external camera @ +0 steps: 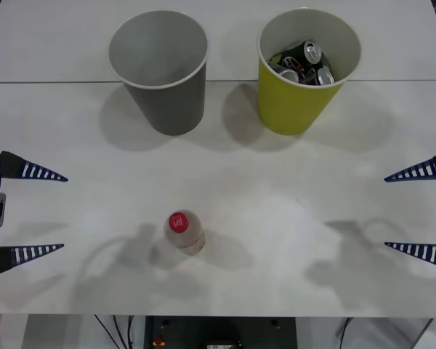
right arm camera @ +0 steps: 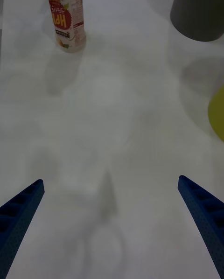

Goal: Put the can into the green bin and the plastic bottle into the gray bin

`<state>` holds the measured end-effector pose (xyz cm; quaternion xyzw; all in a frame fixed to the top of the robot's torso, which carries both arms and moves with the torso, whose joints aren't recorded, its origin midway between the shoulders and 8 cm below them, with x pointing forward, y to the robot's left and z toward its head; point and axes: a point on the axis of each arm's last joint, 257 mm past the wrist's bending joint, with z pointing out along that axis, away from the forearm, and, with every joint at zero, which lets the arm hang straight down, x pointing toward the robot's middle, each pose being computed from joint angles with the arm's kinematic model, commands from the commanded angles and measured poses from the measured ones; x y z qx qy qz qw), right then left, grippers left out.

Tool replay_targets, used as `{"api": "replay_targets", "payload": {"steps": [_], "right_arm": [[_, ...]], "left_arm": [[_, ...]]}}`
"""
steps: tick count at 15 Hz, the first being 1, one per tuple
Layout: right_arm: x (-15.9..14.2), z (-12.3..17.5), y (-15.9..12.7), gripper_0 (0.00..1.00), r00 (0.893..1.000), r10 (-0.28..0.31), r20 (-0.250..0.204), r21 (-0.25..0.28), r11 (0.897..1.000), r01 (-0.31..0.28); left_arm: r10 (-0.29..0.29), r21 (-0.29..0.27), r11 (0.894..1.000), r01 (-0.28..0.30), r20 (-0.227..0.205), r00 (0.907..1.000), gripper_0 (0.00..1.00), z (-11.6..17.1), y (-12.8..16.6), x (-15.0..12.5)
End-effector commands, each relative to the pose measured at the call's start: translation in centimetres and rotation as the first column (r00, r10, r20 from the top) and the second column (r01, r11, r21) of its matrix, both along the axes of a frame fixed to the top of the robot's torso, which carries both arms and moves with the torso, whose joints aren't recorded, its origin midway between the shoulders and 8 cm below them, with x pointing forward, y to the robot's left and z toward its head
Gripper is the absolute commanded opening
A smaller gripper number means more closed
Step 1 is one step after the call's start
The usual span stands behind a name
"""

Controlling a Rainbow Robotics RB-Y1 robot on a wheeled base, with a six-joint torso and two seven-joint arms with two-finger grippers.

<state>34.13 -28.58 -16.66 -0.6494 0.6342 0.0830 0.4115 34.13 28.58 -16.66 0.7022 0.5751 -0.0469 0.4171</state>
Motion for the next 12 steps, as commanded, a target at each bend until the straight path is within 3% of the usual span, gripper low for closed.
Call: {"api": "replay_targets", "payload": {"steps": [1,2,3,7,12], "right_arm": [[0.0,0.0,0.0,1.0,1.0,0.0,0.0,0.0,1.0,0.0],[0.0,0.0,0.0,1.0,1.0,0.0,0.0,0.0,1.0,0.0],[0.0,0.0,0.0,1.0,1.0,0.0,0.0,0.0,1.0,0.0],[0.0,0.0,0.0,1.0,1.0,0.0,0.0,0.0,1.0,0.0],[0.0,0.0,0.0,1.0,1.0,0.0,0.0,0.0,1.0,0.0]], "left_arm": [[0.0,0.0,1.0,0.0,0.0,1.0,1.0,0.0,0.0,0.0],[0.0,0.0,1.0,0.0,0.0,1.0,1.0,0.0,0.0,0.0],[0.033,0.004,0.999,-0.033,-0.057,0.9978,1.0,-2.0,1.2,-1.0],[0.031,-0.004,0.999,-0.032,-0.063,0.9975,1.0,-1.5,1.4,-1.2],[0.058,-0.136,0.988,-0.068,-0.078,0.9953,1.0,-2.3,-0.5,-1.4]]}}
